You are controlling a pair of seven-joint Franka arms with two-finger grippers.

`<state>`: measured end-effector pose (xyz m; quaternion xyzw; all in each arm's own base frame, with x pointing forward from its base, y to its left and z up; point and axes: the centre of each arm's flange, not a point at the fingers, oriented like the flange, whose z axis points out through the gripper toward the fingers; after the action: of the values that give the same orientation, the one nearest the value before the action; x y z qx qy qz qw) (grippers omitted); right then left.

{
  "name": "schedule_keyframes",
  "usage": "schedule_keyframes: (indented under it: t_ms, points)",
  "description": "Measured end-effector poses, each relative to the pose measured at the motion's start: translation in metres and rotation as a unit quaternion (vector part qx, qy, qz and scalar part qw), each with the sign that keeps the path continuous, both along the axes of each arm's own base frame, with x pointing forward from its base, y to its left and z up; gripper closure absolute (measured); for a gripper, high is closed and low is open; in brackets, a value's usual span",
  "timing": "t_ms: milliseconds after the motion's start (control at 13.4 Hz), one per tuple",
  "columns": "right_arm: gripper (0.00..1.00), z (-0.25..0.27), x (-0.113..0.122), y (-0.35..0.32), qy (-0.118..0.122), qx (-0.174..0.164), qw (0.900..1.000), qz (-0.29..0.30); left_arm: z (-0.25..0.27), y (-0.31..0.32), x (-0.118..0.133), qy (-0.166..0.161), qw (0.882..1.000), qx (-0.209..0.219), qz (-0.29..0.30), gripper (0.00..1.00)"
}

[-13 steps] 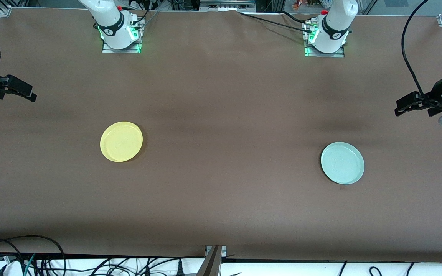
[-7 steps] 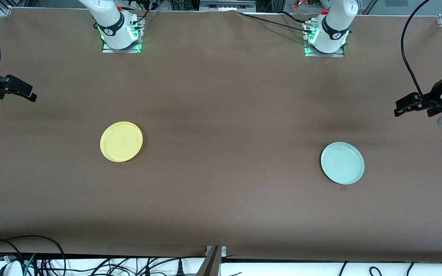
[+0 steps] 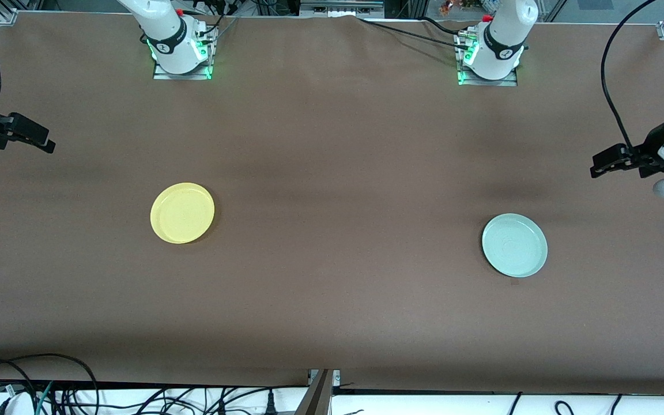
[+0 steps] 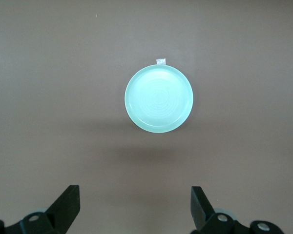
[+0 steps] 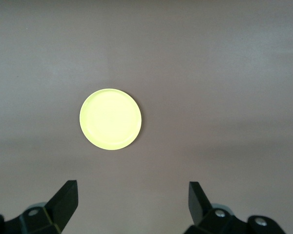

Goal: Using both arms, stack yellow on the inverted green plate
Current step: 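Move the left gripper down to the green plate's rim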

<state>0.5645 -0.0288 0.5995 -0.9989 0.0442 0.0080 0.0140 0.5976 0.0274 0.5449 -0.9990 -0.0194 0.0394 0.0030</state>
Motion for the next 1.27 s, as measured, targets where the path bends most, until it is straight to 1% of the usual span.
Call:
schedule_keyframes:
  t_ms: [149,372,596,819,1043,1266]
  points:
    - [0.0,0.0,0.0,0.0,0.0,0.0,1.0,0.0,-0.035,0.001,0.016,0.011,1.0,0.003,0.001,0.0]
    - [0.0,0.0,0.0,0.0,0.0,0.0,1.0,0.0,-0.104,0.0,0.042,0.028,1.0,0.009,0.0,0.0]
    - [0.0,0.0,0.0,0.0,0.0,0.0,1.0,0.0,-0.175,0.0,0.061,0.043,0.999,0.015,0.006,0.0]
    - [0.0,0.0,0.0,0.0,0.0,0.0,1.0,0.0,-0.236,0.002,0.07,0.053,0.998,0.024,0.031,0.0]
    - [0.0,0.0,0.0,0.0,0.0,0.0,1.0,0.0,-0.288,0.008,0.071,0.065,0.997,0.028,0.044,0.0]
    - [0.0,0.0,0.0,0.0,0.0,0.0,1.0,0.0,-0.329,0.033,0.072,0.064,0.995,0.022,0.067,0.0]
